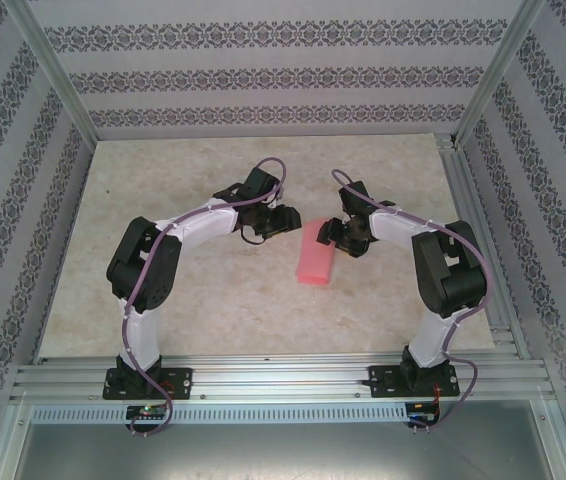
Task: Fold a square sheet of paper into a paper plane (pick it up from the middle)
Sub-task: Fold the square sheet of paper in half at the center of the table.
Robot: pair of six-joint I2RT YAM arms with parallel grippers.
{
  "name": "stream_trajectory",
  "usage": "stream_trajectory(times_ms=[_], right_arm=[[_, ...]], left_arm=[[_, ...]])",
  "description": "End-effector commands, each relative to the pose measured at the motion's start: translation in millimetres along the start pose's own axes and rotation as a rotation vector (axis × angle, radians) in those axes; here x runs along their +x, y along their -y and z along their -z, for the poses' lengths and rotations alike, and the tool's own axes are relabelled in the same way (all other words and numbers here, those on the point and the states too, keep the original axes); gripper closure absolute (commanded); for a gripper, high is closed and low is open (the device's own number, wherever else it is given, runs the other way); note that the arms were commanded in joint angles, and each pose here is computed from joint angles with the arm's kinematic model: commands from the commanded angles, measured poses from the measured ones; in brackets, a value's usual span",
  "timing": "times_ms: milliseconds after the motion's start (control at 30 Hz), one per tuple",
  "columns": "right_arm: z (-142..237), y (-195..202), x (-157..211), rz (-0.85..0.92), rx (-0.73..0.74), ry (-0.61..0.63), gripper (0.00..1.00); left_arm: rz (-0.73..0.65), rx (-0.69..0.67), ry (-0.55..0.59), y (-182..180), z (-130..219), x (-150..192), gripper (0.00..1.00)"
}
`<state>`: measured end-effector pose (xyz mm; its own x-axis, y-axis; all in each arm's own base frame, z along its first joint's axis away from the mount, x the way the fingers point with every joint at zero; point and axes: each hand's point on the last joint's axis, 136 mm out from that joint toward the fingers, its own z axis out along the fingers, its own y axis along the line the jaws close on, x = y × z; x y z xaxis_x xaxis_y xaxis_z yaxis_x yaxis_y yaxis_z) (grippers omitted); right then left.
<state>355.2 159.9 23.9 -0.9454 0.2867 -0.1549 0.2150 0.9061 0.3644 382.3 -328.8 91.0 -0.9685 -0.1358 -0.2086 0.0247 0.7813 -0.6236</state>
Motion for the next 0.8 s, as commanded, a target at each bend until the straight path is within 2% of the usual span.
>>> stream_trajectory(times_ms=[0,567,767], right_arm=[[-7.7,-3.4,3.7,0.016,0.003,-0.011,0.36],[-3.4,-10.8,10.1,0.146,-0.011,-0.068,0.35],[-5.6,-5.5,5.0,0.113,0.014,-0.049,0.35]], left_arm=[[-0.016,0.041,0.004,14.4,-6.2,-0.6,0.50],[-0.014,0.051,-0.006,17.1,-10.0,-0.9,0.57],[-0.009,0.052,-0.008,17.8,-11.3,-1.4,0.57]])
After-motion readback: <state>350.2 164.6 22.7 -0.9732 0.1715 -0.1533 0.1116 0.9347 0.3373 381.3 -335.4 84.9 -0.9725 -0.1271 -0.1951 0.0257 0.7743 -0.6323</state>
